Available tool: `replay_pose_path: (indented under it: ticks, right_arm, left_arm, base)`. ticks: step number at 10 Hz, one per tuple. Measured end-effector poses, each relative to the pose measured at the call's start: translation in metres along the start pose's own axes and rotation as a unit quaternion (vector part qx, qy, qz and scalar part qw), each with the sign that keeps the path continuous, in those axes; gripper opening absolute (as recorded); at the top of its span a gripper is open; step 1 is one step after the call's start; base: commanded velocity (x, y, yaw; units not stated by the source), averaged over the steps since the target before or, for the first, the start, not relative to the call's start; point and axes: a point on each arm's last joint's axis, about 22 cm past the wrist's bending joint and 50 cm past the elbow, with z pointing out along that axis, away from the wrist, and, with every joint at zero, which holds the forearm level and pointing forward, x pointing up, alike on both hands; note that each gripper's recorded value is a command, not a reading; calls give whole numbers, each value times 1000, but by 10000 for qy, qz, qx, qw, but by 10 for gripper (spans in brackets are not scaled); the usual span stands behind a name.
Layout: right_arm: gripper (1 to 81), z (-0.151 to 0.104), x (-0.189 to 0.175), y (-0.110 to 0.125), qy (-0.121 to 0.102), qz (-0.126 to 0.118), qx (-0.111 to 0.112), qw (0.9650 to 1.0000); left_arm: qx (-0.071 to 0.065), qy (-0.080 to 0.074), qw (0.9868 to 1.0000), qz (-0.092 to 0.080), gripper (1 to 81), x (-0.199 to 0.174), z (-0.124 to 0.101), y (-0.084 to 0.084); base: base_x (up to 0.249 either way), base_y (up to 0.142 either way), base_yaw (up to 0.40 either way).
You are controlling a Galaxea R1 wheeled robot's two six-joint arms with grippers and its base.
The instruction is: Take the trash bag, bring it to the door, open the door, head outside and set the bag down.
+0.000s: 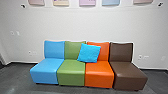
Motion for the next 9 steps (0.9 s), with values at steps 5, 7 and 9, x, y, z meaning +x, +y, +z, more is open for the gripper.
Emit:
replay_pose_path:
  ticks: [5,7,9]
  right_arm:
    - [811,0,-102,-9,-392,232,-205,9987]
    - [811,-1,-123,-20,-465,328,-246,9981]
    - [811,-4,-136,-26,-481,352,-314,9977]
  left_arm:
    - [-88,-339,9994,-82,10,-111,8,29]
    - [-70,-438,9989,-118,10,-134,7,41]
    - [-29,-438,9990,-62,10,-145,8,53]
  base:
    - [0,0,0]
    - [0,0,0]
    - [0,0,0]
